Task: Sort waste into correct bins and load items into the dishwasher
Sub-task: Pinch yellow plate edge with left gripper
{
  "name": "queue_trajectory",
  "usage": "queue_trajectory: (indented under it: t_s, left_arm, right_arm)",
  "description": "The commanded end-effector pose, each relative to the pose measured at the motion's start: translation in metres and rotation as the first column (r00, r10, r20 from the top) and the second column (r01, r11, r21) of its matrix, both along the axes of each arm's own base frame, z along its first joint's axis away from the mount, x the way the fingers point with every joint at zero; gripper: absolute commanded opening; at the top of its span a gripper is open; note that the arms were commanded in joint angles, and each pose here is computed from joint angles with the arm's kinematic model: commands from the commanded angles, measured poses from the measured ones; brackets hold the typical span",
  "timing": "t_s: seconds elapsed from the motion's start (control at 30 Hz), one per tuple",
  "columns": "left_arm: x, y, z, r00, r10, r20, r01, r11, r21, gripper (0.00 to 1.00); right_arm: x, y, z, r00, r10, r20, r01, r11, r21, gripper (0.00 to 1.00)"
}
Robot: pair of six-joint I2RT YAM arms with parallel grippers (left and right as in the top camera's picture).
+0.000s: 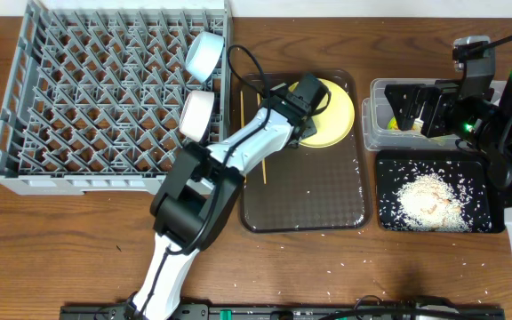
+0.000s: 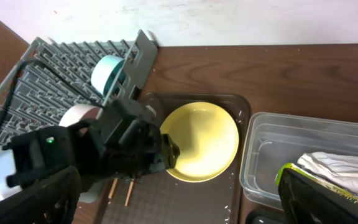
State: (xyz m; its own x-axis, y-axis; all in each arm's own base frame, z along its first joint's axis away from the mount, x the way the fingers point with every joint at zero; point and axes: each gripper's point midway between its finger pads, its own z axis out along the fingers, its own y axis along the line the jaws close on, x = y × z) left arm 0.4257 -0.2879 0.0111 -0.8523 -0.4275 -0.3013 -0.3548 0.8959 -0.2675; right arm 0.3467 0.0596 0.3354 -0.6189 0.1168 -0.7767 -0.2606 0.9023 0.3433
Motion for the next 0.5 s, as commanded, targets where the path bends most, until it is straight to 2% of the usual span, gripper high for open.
queue_trajectory:
  t_s: [0.0,0.17,0.47]
  left_arm:
    - [-0.005,0.010,-0.029,0.997,0.065,-0.046,-0.064,0.997,0.035,0.52]
    - [-0.003,0.013,-0.033,0.996,0.071,-0.047,-0.069,0.997,0.037,0.41]
    - [0.018,0.035,-0.033,0.991,0.129,-0.027,-0.129,0.991,0.020,0.35]
  right_arm:
    - [0.001,-0.002,0.003,1.000,0.000,0.013,0.000,1.000,-0.012,0.99]
    - [0.001,-0.002,0.003,1.000,0.000,0.013,0.000,1.000,-0.012,0.99]
    - [0.001,-0.002,0.003,1.000,0.000,0.013,0.000,1.000,-0.012,0.99]
